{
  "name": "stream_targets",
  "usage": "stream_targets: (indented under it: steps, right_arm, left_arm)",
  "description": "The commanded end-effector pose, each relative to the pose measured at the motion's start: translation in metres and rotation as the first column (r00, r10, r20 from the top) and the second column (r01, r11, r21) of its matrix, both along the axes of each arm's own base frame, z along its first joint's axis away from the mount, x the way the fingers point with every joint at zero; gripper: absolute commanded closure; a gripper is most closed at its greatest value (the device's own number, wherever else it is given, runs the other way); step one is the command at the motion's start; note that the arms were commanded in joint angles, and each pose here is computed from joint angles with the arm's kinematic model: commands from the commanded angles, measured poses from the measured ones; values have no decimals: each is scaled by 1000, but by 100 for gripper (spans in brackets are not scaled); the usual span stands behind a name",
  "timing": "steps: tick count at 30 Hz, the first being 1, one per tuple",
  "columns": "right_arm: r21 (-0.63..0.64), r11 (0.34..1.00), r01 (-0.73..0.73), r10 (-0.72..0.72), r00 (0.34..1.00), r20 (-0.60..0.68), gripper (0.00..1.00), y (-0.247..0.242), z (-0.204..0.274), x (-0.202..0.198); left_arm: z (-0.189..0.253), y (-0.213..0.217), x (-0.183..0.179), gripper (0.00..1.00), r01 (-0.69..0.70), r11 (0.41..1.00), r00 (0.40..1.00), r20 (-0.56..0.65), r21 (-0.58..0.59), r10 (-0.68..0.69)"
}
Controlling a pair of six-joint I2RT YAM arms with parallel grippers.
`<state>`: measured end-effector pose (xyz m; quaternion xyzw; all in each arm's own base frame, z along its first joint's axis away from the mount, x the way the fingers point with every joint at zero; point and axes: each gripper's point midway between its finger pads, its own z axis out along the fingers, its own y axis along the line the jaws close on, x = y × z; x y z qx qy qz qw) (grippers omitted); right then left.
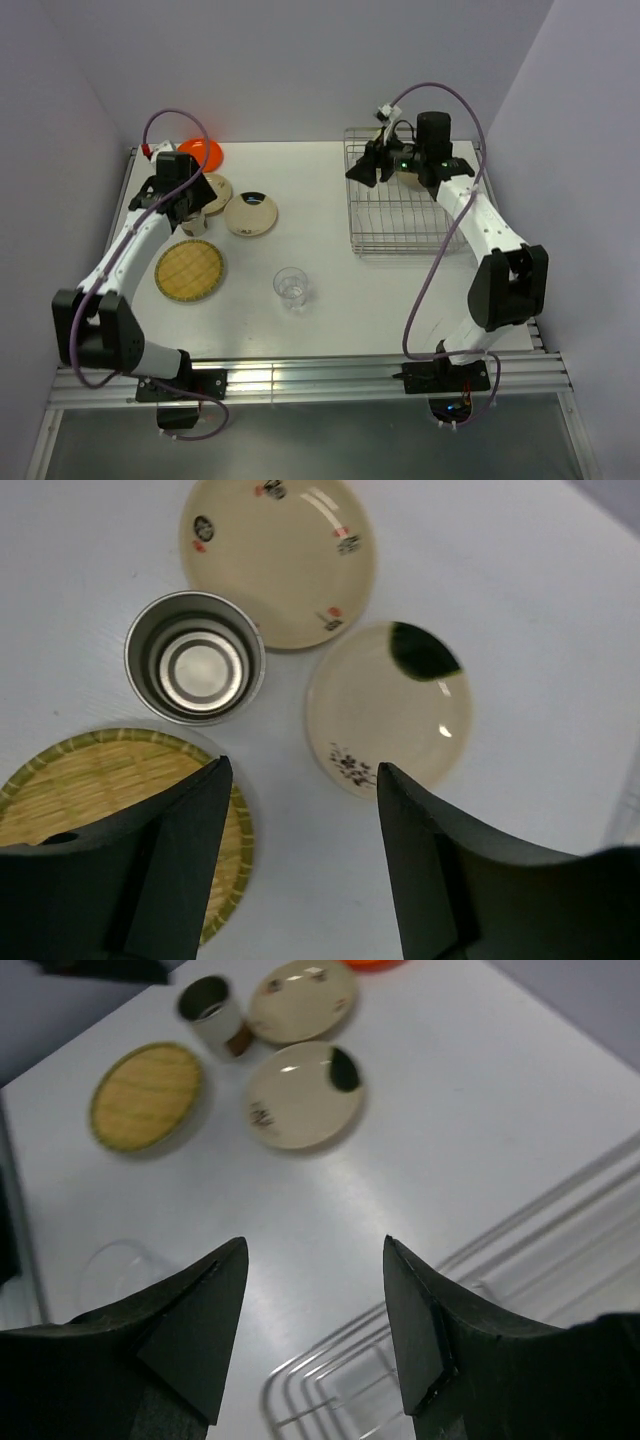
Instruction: Load the mixed dishes into the dish rack
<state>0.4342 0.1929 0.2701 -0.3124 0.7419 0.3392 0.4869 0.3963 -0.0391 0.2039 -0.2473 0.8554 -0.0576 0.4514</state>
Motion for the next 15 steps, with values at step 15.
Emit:
stream_targets:
  steps: [15]
  right_arm:
    - [92,962,-257,260,965,-21,37,39,-7,-103]
  left_arm:
    - [-79,38,67,41,82,982,968,-249,171,-38]
